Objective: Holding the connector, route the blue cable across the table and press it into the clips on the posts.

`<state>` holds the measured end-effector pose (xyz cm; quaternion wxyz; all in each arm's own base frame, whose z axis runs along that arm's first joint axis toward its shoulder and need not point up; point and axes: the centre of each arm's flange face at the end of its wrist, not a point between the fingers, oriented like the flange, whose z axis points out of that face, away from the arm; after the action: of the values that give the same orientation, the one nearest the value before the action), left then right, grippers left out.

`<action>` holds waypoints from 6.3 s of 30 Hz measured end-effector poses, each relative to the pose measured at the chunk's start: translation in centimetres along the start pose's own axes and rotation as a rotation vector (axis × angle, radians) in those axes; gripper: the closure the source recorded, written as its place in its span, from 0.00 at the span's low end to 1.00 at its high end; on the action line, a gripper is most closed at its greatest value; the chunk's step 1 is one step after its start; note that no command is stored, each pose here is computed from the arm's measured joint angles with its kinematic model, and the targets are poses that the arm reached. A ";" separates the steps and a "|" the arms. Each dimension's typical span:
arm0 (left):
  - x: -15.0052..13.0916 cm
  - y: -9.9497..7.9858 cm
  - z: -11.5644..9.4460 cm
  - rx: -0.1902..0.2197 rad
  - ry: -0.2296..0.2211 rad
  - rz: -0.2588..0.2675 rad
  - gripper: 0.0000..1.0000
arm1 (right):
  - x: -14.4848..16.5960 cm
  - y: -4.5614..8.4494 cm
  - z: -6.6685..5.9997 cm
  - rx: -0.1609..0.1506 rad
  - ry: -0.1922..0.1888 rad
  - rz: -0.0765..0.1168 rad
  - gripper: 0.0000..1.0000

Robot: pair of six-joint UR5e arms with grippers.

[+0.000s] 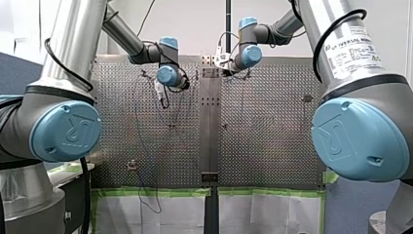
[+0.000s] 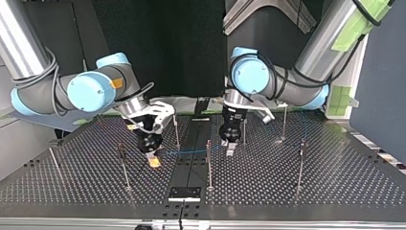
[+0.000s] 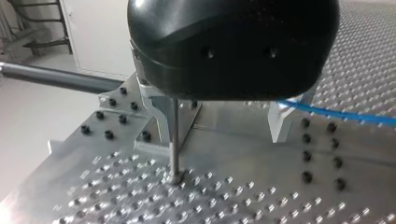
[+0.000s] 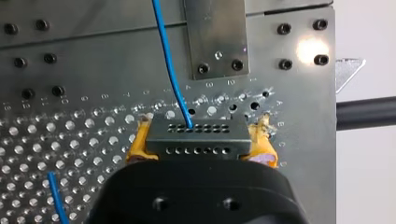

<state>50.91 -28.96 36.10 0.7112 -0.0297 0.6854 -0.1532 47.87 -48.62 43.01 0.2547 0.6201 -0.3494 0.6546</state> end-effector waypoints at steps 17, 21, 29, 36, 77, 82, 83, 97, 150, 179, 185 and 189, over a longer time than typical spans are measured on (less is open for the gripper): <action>-0.9 -2.9 -7.5 0.061 0.053 0.004 0.00 | -1.2 1.5 -0.4 -0.057 -0.037 -0.015 1.00; -1.7 -4.0 -8.8 0.087 0.041 0.018 0.00 | -1.6 1.6 -0.5 -0.058 -0.045 -0.014 1.00; -2.2 -6.0 -9.7 0.104 -0.003 0.062 0.00 | -2.5 1.7 -0.8 -0.061 -0.062 -0.010 1.00; -3.5 -7.6 -9.5 0.094 -0.047 0.074 0.00 | -3.4 2.2 -1.0 -0.070 -0.081 -0.006 1.00; -1.4 -14.0 -2.5 -0.038 -0.030 0.207 0.00 | -4.2 6.8 -1.3 -0.142 -0.104 0.001 1.00; -1.6 -13.9 -1.1 -0.070 -0.043 0.207 0.00 | -4.2 6.8 -1.3 -0.142 -0.104 0.001 1.00; -1.4 -14.0 -0.8 -0.074 -0.040 0.209 0.00 | -4.2 6.8 -1.3 -0.142 -0.104 0.001 1.00; 0.1 -13.9 2.2 -0.132 -0.050 0.210 0.00 | -4.2 6.5 -1.3 -0.138 -0.105 0.000 1.00; 10.3 -13.5 -3.4 -0.084 0.071 0.230 1.00 | -12.4 7.9 -4.8 -0.189 -0.265 0.000 1.00; 24.5 -8.6 -6.5 0.016 0.172 0.165 1.00 | -19.7 10.4 -7.3 -0.163 -0.293 -0.007 1.00; 22.6 -10.2 -3.8 0.076 0.096 0.098 1.00 | -21.3 11.2 -6.9 -0.158 -0.307 0.008 1.00; 22.5 -10.8 -2.7 0.101 0.093 0.087 1.00 | -21.4 11.6 -6.7 -0.147 -0.297 0.018 1.00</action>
<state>46.69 -44.61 16.91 0.6853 0.0434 0.7096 -0.1578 36.92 -48.51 20.24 0.2390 0.6864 -0.4359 0.5307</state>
